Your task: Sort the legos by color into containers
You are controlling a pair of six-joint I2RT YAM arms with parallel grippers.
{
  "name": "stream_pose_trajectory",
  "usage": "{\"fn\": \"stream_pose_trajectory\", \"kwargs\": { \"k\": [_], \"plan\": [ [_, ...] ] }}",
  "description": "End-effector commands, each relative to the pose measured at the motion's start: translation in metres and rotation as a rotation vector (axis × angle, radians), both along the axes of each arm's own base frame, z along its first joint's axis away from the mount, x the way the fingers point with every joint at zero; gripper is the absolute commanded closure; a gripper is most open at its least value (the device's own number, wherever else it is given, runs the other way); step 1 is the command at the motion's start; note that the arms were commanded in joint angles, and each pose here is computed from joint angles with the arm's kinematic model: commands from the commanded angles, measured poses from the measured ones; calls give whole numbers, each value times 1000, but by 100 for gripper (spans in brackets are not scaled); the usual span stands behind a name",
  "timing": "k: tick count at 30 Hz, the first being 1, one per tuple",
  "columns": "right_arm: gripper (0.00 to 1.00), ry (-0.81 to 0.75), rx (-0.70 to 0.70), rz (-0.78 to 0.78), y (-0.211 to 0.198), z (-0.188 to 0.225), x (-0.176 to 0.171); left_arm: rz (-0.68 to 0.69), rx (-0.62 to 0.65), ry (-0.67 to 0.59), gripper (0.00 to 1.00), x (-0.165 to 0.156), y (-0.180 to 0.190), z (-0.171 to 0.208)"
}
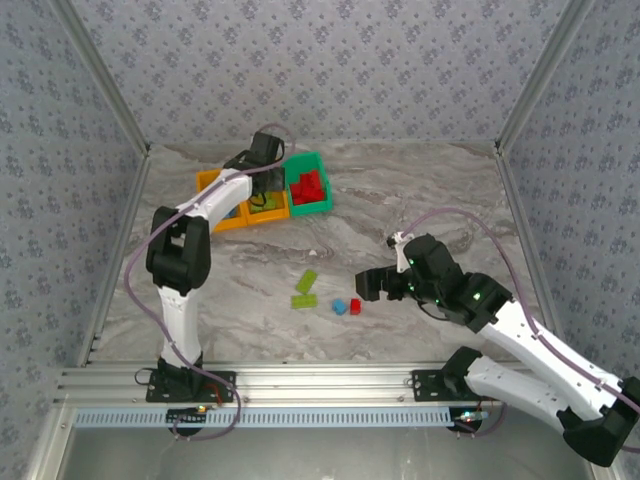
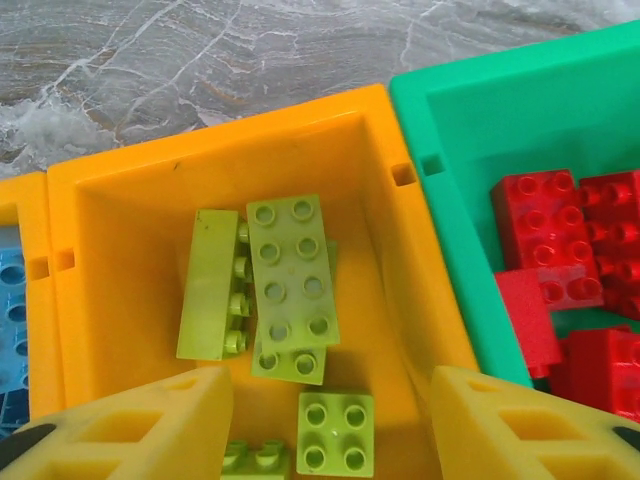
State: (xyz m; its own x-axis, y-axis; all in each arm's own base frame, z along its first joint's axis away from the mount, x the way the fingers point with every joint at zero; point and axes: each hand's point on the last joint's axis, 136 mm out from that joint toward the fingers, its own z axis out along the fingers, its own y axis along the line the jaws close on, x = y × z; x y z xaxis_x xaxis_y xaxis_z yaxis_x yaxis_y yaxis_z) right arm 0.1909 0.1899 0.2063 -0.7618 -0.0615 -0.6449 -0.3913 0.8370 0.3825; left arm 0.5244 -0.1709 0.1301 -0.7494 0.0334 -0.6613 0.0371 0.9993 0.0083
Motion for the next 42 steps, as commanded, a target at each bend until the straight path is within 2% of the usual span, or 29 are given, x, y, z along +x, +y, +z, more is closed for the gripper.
{"fn": "stream_pose_trajectory", "kwargs": {
  "k": [1,5,8,12,15,18,24,30,35,37,42],
  "plan": [
    [0,-14,18,-36,-5,9,2,-48,-104,-50,45,-18,-9,53],
    [0,-37,25,-39,0,10,10,-119,-218,-79,45,-74,-27,85],
    [0,-54,31,-43,5,11,18,-179,-234,-82,46,-126,-39,92],
    [0,-55,27,-43,9,8,23,-249,-207,-35,46,-188,-52,78],
    [0,-52,27,-44,10,5,26,-294,-222,20,46,-222,-67,62],
    [0,-46,30,-52,10,3,27,-327,-177,68,46,-246,-81,37],
    [0,-20,40,-53,10,-1,23,-383,-130,213,45,-261,-102,-24],
    [0,-18,34,-73,3,-3,20,-418,-4,318,41,-260,-103,-66],
    [0,-17,43,-81,3,-3,20,-433,3,365,38,-264,-109,-88],
    [0,-13,42,-81,3,-4,21,-430,11,377,41,-264,-108,-95],
    [0,-2,44,-58,7,-5,20,-430,27,410,59,-266,-108,-110]
  ]
}}
